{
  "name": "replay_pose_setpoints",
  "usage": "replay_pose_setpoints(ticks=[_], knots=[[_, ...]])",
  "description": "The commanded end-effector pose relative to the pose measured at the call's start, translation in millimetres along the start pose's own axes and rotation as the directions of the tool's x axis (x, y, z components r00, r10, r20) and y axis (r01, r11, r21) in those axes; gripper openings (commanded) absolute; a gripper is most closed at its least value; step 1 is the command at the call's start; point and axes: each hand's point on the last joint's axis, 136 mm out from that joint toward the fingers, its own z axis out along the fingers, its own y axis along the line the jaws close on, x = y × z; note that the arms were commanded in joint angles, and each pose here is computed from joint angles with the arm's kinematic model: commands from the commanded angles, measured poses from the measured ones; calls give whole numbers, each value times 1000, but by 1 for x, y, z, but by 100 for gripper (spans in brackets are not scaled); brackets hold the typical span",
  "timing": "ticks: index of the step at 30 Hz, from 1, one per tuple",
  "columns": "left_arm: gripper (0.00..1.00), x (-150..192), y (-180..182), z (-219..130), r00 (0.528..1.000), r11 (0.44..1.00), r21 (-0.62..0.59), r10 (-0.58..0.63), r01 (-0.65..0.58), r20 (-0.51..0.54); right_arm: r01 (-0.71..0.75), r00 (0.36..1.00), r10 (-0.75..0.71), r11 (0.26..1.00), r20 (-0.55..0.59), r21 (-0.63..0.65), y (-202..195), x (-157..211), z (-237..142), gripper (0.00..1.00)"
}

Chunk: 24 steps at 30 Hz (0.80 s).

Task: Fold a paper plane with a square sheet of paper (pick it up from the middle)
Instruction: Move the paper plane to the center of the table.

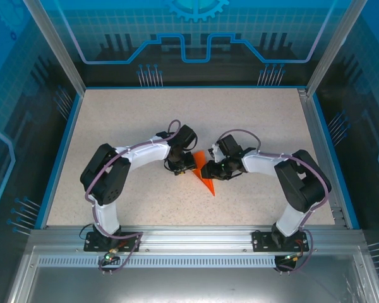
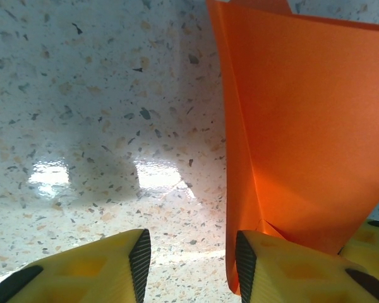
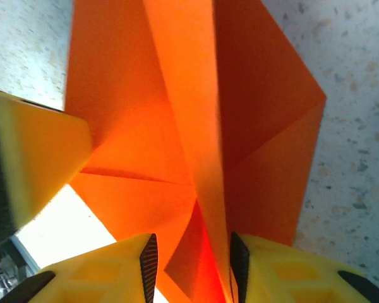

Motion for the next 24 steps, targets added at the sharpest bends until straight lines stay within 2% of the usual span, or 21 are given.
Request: replay_pose_setpoints(ticks=[1,5,8,15,21,24], knots=[[43,-3,0,-13,999,1000,26,8,-8,32,31,999,-29,999,-24,43,1,0,5,37],[43,-3,-1,-18,999,999,37,11,-13,46,49,998,-46,996,-34,69,2,0,10,32],[43,-4,1,-24,997,999,44,8,-12,72,61,997,-55,992,-58,112,0,1,12,25],[43,-15,19,-59,972,999,35,-31,24,232,105,994,-100,970,-34,220,8,-8,1,2],[46,-26,48,-85,933,994,33,-107,102,345,49,993,-94,872,69,487,-8,-38,-43,0],[46,-29,59,-90,921,991,32,-129,126,367,12,994,-69,833,82,552,-13,-52,-47,2]])
